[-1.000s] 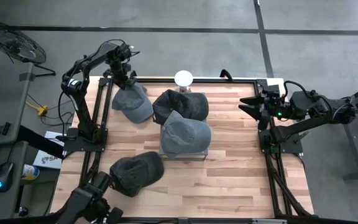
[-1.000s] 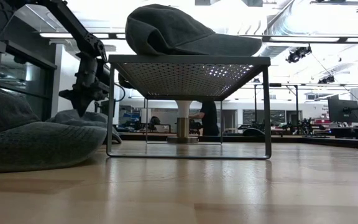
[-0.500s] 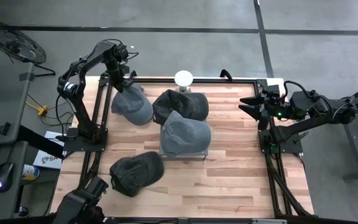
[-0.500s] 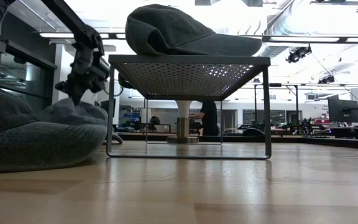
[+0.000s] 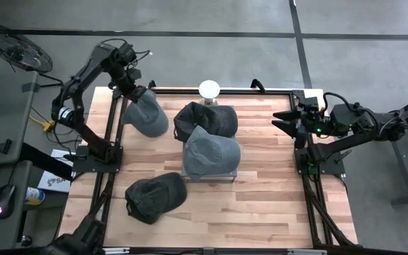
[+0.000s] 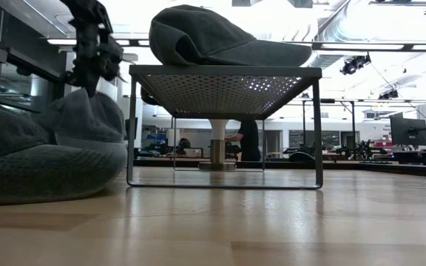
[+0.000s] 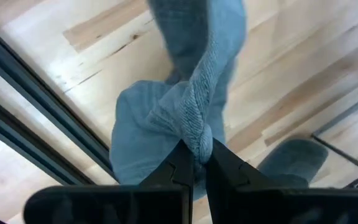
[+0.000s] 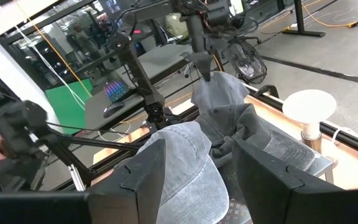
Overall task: Pick & Place hat
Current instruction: Stack the gray cap on the gray cap on the shelf
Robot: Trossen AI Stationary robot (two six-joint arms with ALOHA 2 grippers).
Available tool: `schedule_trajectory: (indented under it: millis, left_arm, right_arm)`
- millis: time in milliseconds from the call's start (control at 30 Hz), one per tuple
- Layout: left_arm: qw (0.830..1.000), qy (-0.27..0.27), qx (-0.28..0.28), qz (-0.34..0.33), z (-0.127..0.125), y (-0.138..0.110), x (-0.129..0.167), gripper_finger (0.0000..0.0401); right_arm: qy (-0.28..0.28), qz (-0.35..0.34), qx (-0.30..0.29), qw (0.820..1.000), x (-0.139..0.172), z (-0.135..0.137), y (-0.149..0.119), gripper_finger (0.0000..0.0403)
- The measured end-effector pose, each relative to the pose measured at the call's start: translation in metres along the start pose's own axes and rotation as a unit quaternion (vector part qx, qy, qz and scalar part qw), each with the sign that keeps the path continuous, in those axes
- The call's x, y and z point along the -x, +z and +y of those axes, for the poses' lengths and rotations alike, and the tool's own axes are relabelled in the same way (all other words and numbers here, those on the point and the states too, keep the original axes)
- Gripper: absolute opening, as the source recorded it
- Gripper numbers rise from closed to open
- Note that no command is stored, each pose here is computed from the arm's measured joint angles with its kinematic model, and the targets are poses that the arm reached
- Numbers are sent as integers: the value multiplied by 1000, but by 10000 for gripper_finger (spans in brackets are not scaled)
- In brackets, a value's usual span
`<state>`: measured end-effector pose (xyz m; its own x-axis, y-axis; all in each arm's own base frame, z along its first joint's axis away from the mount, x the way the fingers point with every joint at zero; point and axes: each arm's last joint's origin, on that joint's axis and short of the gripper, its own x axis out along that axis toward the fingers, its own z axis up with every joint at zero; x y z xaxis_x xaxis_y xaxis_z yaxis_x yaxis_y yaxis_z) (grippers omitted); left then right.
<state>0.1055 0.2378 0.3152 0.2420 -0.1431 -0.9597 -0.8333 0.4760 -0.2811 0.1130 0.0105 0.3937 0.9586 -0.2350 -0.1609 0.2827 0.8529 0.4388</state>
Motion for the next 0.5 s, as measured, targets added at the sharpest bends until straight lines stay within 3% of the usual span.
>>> schedule_trajectory:
  millis: [300,500]
  left_arm:
    - [995,0,14,-103,-20,-21,55,13]
    - [978,-37,7,-204,-38,-38,103,13]
  right_arm:
    - [0,0,3,1000,0,0,0,179]
    - [0,1,-1,1000,0,0,0,179]
